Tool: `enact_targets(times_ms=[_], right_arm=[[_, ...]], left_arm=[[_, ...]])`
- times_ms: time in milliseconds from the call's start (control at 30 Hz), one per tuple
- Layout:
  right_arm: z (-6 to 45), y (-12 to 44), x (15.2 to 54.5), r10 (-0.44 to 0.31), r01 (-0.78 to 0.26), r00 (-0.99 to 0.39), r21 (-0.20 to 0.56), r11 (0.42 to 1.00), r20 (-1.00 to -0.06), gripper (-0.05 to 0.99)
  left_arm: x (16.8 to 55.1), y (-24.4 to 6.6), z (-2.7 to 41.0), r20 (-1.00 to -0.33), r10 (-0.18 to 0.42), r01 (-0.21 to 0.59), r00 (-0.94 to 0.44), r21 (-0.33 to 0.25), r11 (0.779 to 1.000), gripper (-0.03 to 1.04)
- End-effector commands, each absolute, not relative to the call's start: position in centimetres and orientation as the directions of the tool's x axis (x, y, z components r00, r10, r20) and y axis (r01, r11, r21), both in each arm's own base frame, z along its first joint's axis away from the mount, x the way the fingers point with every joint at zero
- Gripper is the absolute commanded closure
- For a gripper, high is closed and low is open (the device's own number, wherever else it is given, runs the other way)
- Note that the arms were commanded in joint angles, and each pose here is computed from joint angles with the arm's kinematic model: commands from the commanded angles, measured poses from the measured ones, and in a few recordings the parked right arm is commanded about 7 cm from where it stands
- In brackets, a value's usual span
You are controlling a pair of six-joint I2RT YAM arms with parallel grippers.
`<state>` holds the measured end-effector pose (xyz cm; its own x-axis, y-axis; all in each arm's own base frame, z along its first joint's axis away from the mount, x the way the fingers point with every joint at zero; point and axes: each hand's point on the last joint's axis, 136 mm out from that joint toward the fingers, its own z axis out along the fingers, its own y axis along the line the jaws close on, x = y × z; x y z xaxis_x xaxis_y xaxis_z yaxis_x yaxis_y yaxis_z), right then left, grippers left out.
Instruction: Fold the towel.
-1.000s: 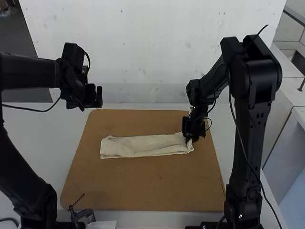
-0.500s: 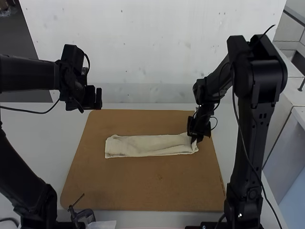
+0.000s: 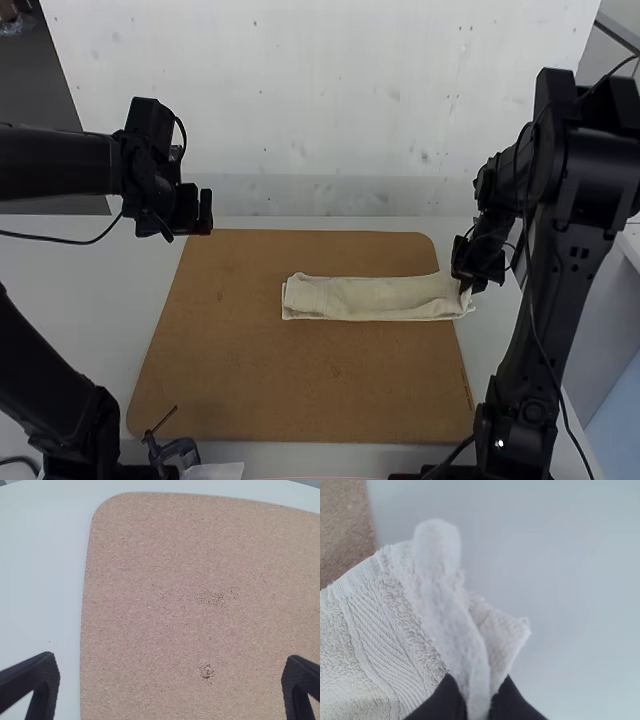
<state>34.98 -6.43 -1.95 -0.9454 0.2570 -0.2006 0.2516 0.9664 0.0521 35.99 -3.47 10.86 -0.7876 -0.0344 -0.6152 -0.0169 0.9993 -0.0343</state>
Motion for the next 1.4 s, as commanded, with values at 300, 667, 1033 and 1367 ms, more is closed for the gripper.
enact_targets(times_ms=[300, 667, 1033, 1367], right_arm=[[2.6, 2.9, 36.6, 0.073, 0.059, -0.957, 0.058, 0.997, -0.281, 0.92], [3.2, 18.4, 34.3, -0.149, -0.167, -0.948, 0.040, 0.985, -0.282, 0.92], [3.7, 24.5, 35.1, -0.209, -0.224, -0.928, 0.015, 0.974, -0.310, 0.92], [4.4, 29.3, 35.2, -0.253, -0.271, -0.908, 0.007, 0.963, -0.333, 0.92]], left_arm=[[35.8, -3.5, 11.3, -0.631, -0.022, -0.007, -0.775, -0.027, 1.000, 0.01], [35.0, -1.3, 10.7, -0.626, -0.039, -0.045, -0.779, -0.006, 0.999, 0.01], [34.7, -0.7, 11.0, -0.637, -0.035, -0.048, -0.770, 0.004, 0.999, 0.01], [34.2, 0.1, 11.8, -0.654, -0.036, -0.056, -0.756, 0.010, 0.998, 0.01]])
